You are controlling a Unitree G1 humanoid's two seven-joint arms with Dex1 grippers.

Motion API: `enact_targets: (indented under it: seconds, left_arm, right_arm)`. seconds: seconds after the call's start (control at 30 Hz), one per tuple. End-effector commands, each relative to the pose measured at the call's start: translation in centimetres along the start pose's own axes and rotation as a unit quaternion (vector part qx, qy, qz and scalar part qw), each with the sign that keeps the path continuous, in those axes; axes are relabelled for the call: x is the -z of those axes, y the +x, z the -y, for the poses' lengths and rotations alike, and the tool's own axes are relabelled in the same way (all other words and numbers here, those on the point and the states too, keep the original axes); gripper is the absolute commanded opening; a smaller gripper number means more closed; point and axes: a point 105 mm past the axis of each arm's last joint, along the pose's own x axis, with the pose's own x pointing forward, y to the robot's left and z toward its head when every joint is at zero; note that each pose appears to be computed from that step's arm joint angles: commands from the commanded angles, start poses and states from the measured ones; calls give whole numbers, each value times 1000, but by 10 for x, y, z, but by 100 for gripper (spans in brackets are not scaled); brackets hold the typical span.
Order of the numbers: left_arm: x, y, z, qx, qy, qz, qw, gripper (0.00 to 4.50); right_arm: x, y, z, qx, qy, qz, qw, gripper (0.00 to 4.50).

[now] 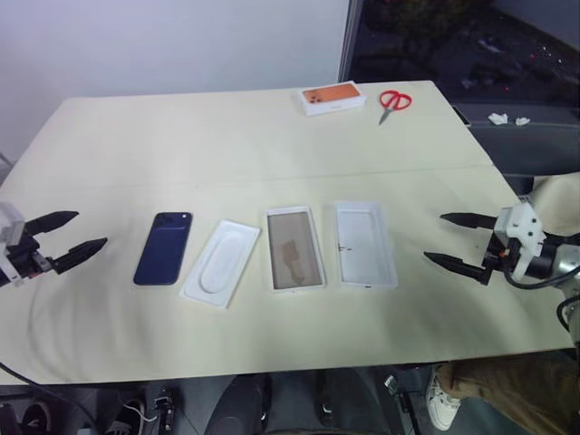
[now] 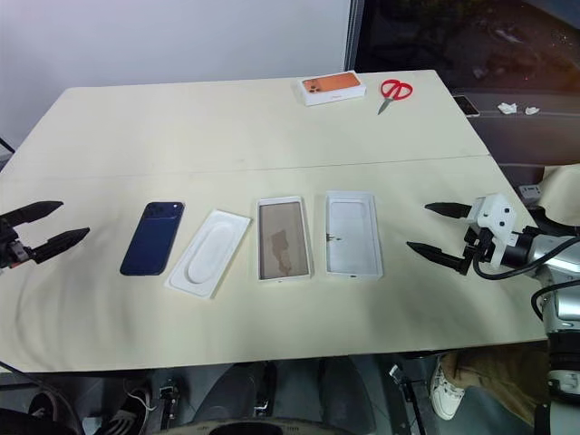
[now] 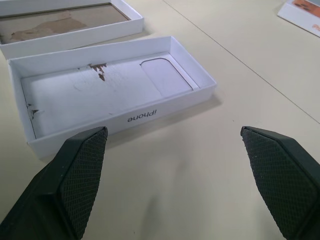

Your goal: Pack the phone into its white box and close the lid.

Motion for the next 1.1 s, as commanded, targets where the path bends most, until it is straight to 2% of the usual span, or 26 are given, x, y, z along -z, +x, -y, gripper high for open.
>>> enact_targets:
  seconds: [0.03, 0.5, 0.77, 0.97, 1.1]
  left_arm:
    - [-6, -4, -5, -12, 14, 6, 1000, 450]
    - [0, -3, 1, -9, -2, 5, 1000, 450]
    - [-7, 4, -2, -17, 0, 16, 1000, 450]
    - [-13, 15, 6, 11, -12, 19, 1000, 450]
    - [-11, 21, 16, 45, -65, -22, 997, 450]
  right_arm:
    - [-10, -8, 9, 19, -20, 11, 1000, 446]
    - [-6, -5, 14, 25, -28, 3, 999, 446]
    - [-4, 0, 6, 14, -18, 1, 1000, 446]
    - [-2, 3, 7, 12, 9, -7, 1000, 446]
    - [-14, 9, 8, 14, 1, 7, 1000, 446]
